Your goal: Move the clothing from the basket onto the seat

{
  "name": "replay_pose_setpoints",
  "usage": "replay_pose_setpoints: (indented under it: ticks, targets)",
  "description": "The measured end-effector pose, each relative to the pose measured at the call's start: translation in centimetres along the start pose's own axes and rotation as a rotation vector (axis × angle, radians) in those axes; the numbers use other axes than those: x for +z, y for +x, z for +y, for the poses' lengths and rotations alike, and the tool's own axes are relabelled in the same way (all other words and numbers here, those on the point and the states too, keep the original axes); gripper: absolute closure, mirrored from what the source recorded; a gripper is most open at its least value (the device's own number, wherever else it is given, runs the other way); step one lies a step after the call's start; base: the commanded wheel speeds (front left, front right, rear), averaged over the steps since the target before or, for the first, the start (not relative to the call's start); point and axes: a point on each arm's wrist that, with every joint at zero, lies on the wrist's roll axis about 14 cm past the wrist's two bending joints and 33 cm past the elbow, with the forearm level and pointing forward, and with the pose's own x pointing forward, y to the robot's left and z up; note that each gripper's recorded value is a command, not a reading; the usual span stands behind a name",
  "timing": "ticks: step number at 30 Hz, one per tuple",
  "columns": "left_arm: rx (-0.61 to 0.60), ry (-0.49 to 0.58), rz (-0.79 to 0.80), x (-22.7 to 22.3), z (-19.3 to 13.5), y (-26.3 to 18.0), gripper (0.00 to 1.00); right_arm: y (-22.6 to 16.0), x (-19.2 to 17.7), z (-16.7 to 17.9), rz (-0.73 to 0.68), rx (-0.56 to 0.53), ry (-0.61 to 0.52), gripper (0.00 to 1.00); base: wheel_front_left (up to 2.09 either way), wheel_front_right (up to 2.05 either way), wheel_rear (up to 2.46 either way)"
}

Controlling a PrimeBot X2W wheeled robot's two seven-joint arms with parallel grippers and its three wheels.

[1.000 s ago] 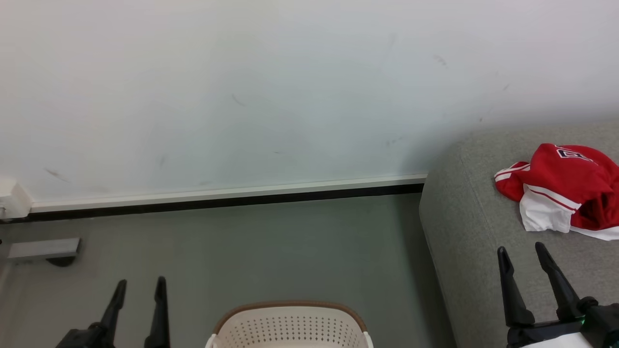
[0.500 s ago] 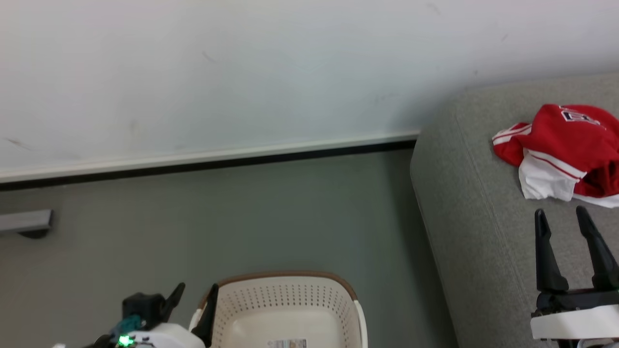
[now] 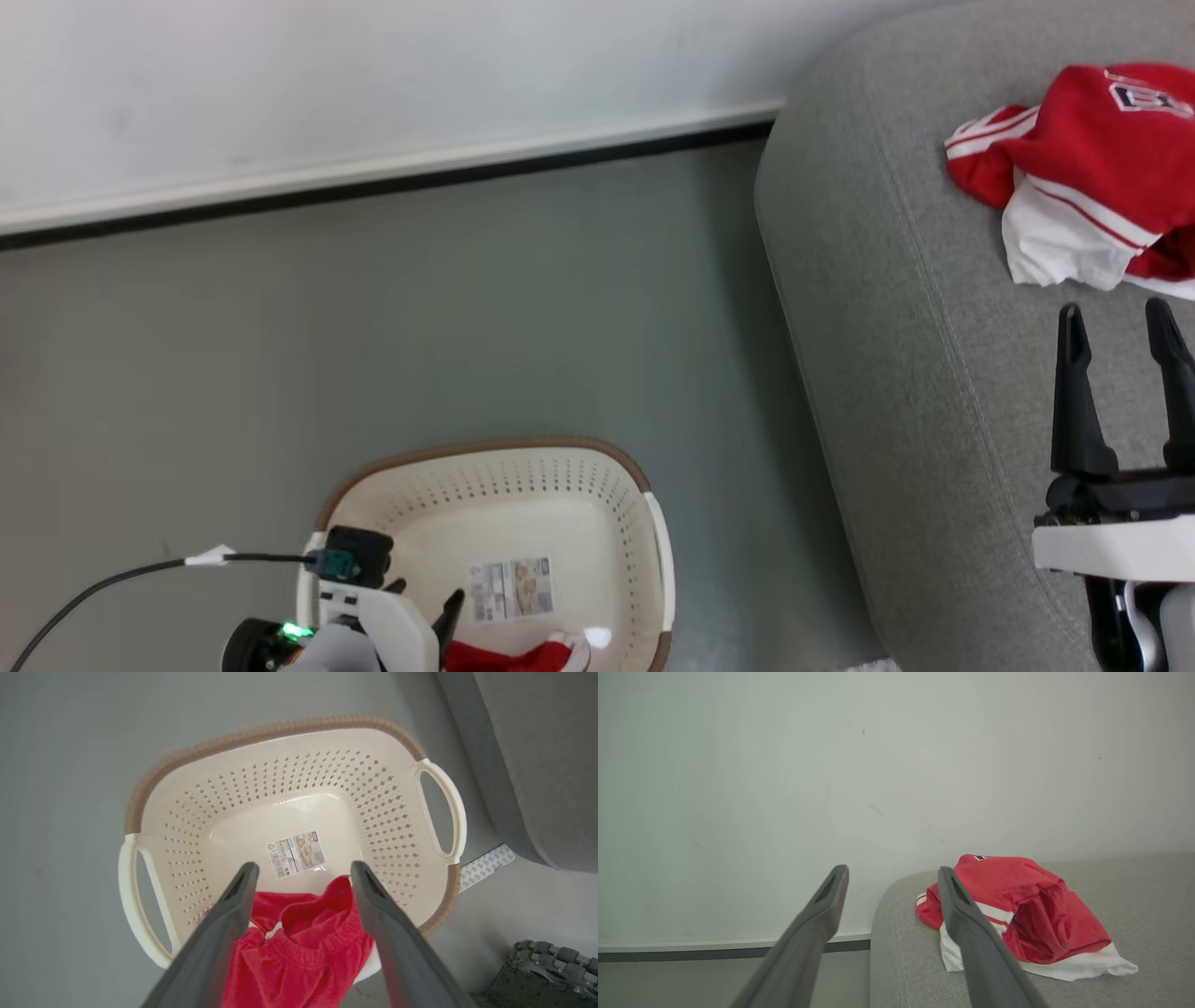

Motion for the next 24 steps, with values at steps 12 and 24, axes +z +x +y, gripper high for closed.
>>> replay_pose_setpoints:
  ticks: [12,24]
  targets:
    - [-0.064,0.035,0.359,-7.1,0.3,4.8,0.00,3.2,-2.9,-0.7,0.034,-0.015,-0.028,0.00,0.00,0.00,0.00]
    - [-0.101,0.118,0.661,-12.8,1.4,8.2,0.00,5.8,-6.3,-1.7,0.072,-0.022,-0.068,0.00,0.00,0.00,0.00]
